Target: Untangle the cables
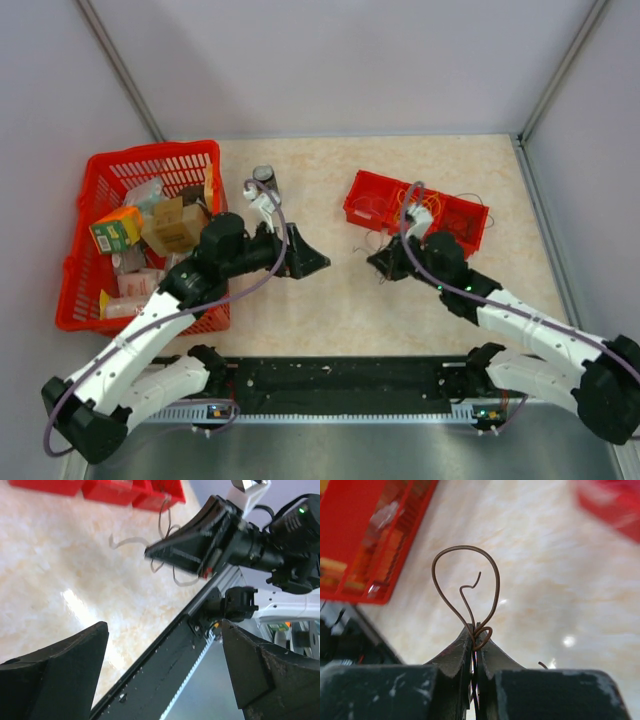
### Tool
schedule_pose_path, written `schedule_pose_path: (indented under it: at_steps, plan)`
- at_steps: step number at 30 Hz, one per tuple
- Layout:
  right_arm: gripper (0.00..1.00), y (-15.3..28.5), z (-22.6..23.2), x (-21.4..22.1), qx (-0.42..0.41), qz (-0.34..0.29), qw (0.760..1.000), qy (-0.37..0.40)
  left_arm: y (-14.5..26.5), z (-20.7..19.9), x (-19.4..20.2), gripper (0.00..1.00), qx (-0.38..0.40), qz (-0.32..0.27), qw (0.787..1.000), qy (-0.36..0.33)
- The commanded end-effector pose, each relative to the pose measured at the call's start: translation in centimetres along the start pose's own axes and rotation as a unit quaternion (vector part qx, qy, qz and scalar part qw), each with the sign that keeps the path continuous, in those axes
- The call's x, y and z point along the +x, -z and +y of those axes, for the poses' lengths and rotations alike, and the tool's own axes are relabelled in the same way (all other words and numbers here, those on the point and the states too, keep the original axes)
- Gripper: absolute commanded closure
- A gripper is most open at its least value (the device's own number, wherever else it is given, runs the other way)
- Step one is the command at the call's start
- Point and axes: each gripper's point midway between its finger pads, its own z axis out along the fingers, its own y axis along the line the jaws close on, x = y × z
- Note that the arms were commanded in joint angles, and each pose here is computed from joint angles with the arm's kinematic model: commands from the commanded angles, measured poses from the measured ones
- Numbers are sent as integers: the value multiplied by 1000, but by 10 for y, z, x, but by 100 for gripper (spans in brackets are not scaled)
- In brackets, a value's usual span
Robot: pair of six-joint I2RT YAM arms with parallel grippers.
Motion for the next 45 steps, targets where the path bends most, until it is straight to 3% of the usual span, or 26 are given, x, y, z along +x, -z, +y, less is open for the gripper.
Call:
schedule_pose_path:
  at_steps: [1,4,7,10,17,21,22,26,30,32,36,40,45]
  plan:
    - [100,42,-72,-58,137,-74,988,-20,27,-15,-35,2,-10,-94,994,-54]
    - [100,75,-126,-102,228,-103,966,-64,33,-19,-36,2,-6,-101,993,-58]
    - [100,92,-175,-124,302,-65,942,-129,29,-18,-32,2,-2,-92,994,-51]
    - [100,82,-213,-137,328,-29,929,-169,25,-20,-27,3,12,-77,996,-38]
    - [100,73,-302,-106,434,48,876,-204,30,-22,-20,3,20,-70,997,-32]
    - [100,66,-316,-82,441,85,869,-208,31,-18,-15,3,14,-66,997,-33]
    - [99,65,-317,-79,438,90,870,-207,30,-17,-15,3,12,-65,997,-32]
    - [77,63,-307,-106,411,81,892,-171,26,-19,-17,3,17,-61,998,-30]
    - [37,89,-279,-147,422,37,895,-139,28,-22,-23,3,12,-65,997,-42]
    - [26,106,-260,-165,426,21,898,-110,30,-22,-26,3,8,-70,996,-47]
    - [23,135,-219,-184,428,-11,901,-69,30,-20,-29,3,-1,-76,996,-53]
    - [23,129,-161,-166,364,-10,931,-27,27,-14,-30,3,-12,-77,995,-55]
    - [23,143,-160,-128,382,-2,924,-30,27,-19,-31,3,-4,-75,996,-53]
